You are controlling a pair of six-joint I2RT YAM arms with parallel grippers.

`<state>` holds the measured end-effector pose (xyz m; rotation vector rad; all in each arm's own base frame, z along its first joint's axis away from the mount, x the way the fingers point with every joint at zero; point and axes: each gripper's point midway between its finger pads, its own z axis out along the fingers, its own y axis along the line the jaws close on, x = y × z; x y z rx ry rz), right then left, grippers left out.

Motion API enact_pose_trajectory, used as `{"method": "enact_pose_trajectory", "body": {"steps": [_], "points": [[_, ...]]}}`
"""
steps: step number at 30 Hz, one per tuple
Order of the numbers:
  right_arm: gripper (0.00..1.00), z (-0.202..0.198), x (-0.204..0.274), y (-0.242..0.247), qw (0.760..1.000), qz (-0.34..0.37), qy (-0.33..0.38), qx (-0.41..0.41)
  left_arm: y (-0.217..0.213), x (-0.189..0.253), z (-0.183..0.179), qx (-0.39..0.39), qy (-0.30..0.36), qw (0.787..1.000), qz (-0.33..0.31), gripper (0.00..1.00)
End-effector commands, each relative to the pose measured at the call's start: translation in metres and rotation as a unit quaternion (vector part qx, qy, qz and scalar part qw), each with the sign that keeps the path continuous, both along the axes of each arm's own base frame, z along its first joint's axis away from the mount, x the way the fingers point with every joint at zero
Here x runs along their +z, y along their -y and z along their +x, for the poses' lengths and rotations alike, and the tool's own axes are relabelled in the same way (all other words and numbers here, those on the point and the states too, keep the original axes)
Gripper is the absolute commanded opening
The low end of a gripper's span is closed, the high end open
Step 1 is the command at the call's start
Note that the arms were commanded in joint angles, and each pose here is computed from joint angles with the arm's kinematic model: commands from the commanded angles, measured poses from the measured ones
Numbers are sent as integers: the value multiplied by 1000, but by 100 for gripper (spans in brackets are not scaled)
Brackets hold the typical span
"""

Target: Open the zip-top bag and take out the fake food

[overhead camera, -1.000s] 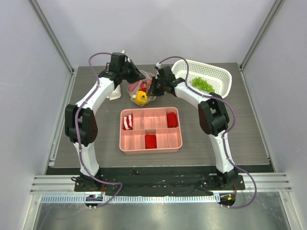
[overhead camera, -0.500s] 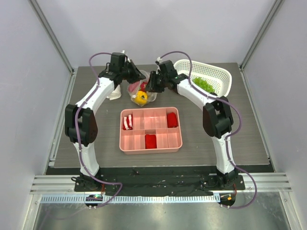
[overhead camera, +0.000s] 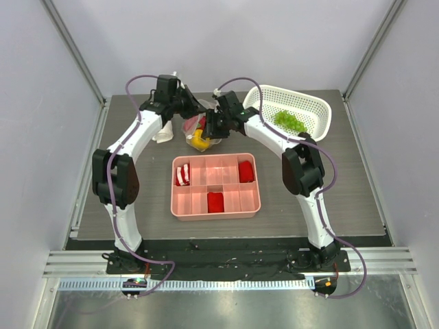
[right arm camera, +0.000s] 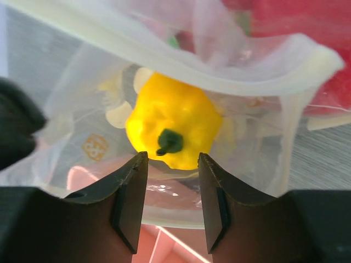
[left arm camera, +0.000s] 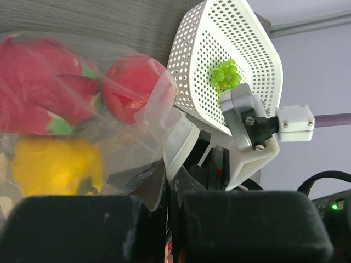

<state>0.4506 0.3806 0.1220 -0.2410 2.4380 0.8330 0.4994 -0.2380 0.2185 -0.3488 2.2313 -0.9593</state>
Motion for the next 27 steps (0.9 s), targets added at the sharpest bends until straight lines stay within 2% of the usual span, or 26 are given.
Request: {"method": "enact_pose_trajectory", "body": {"steps": [1, 18, 22, 23, 26, 27], "points": [[48, 4, 6, -3, 999, -14, 28, 11, 10, 24, -5, -19, 29, 999, -18, 0], [35, 16, 2, -21, 998, 3, 61, -8, 11, 24, -9, -19, 29, 999, -17, 0], [18, 19, 8, -24, 997, 11, 72, -3, 11, 23, -10, -18, 28, 999, -16, 0], [10, 18, 10, -25, 998, 15, 68, -2, 11, 23, -10, -18, 27, 999, -16, 0], [1, 12, 20, -22, 997, 19, 69, -3, 10, 24, -9, -17, 29, 999, -16, 0], [1, 10, 16, -18, 998, 10, 67, -8, 11, 25, -10, -18, 29, 999, -16, 0]]}}
